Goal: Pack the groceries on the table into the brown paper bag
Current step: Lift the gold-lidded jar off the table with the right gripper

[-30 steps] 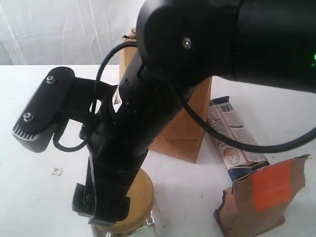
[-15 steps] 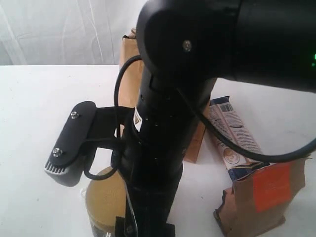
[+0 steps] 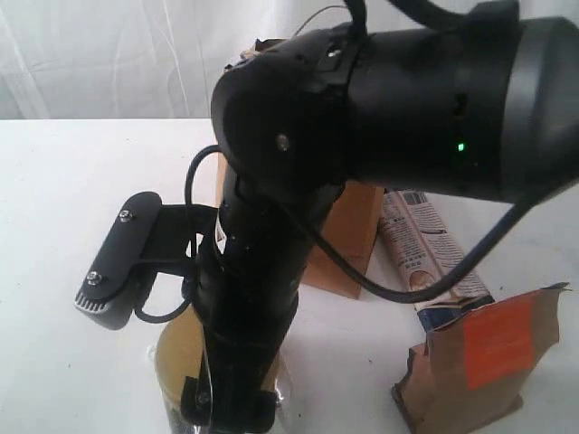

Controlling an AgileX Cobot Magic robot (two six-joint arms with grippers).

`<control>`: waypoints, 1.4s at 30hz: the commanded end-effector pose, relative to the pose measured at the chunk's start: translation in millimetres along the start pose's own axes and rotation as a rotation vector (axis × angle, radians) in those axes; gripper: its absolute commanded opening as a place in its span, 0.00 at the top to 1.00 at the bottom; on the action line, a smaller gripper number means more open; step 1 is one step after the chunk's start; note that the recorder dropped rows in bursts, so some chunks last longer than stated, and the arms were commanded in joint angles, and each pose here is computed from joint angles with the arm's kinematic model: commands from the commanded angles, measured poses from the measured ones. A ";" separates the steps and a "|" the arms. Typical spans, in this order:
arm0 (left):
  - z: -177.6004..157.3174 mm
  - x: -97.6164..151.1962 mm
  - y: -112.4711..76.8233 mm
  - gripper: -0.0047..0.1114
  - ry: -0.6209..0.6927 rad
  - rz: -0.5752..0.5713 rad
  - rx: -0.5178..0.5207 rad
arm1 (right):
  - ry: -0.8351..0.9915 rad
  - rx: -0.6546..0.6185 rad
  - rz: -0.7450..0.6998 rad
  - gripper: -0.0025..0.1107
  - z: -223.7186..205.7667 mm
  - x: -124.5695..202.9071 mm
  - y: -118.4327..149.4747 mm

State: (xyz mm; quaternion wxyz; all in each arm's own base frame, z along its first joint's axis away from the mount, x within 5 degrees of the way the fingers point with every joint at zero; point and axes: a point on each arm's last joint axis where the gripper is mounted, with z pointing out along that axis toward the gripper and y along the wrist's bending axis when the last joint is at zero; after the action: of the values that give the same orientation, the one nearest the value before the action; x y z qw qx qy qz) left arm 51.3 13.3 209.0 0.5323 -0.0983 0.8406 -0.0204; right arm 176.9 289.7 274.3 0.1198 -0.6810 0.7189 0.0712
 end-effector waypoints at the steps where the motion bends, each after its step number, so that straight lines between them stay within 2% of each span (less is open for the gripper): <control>1: 1.1 1.4 0.6 0.96 0.005 0.007 -0.006 | -0.002 0.016 -0.007 0.05 5.4 -3.3 -2.1; 5: 1.1 1.4 0.6 0.96 0.005 0.007 -0.006 | -0.003 0.015 -0.007 0.07 5.5 -3.4 -2.0; 10: 1.1 1.4 0.6 0.96 0.005 0.007 -0.006 | -0.003 0.015 0.047 0.16 5.5 -3.4 -2.0; 13: 1.1 1.4 0.6 0.96 0.005 0.007 -0.006 | -0.002 0.014 0.076 0.29 5.5 -3.3 -1.9; 18: 1.1 1.4 0.6 0.96 0.005 0.007 -0.006 | 0.014 0.005 0.076 0.59 5.5 -1.9 -1.0; 21: 1.1 1.4 0.6 0.96 0.005 0.007 -0.006 | 0.040 -0.009 0.076 0.70 5.1 0.3 0.3; 27: 1.1 1.4 0.6 0.96 0.005 0.007 -0.006 | 0.097 -0.039 0.071 0.83 -7.9 0.2 1.5; 33: 1.1 1.4 0.6 0.96 0.005 0.007 -0.006 | 0.051 -0.015 0.067 0.95 -22.4 -9.2 -2.4; 38: 1.1 1.4 0.6 0.96 0.005 0.007 -0.006 | -0.005 0.013 0.062 0.96 -37.9 -17.8 -5.7; 42: 1.1 1.4 0.6 0.96 0.005 0.007 -0.006 | -0.114 0.065 0.056 0.96 -72.3 -27.8 -7.8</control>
State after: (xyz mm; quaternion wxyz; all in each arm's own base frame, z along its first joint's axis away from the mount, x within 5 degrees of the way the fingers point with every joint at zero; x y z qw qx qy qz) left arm 51.3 13.3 209.0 0.5323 -0.0983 0.8406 -0.0204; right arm 183.7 298.5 319.8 0.1272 -0.6568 0.7398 0.0717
